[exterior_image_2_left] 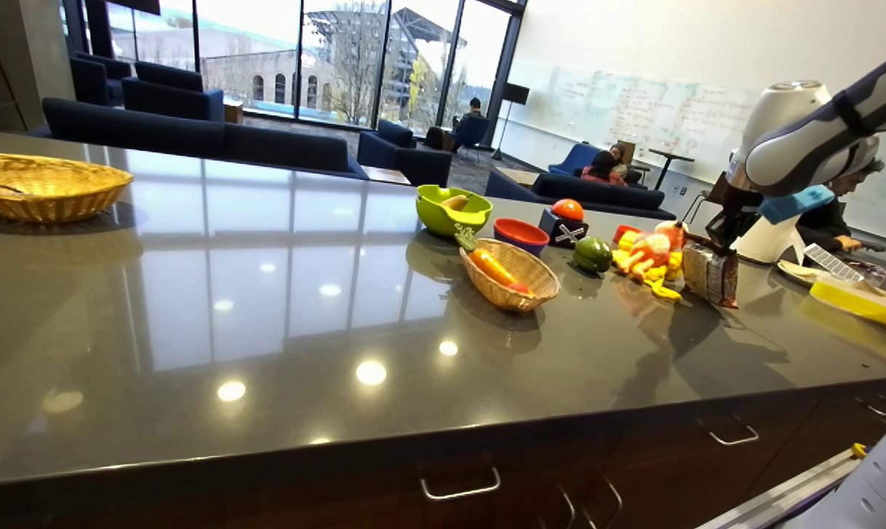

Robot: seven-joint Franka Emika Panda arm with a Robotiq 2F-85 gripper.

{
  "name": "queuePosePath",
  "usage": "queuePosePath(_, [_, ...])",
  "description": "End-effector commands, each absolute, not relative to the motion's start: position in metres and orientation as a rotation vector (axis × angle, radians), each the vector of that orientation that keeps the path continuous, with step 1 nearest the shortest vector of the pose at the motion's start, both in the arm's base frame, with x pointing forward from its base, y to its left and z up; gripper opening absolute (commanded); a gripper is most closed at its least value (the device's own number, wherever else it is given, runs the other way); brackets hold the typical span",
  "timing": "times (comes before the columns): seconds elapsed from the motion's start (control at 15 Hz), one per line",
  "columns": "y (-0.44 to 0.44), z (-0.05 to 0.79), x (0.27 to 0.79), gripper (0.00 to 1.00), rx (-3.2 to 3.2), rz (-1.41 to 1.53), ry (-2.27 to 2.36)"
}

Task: Move the brown packet to the left, then move it backwards

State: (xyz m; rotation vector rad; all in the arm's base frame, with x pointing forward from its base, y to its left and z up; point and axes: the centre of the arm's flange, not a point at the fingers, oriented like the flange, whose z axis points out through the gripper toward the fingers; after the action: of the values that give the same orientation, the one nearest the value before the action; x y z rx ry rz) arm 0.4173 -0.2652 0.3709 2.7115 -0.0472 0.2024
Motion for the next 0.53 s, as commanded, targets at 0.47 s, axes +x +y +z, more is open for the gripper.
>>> queuePosePath(0.47, [-0.239, 0.346, 0.347, 0.0, 2.84, 0.097, 0.124])
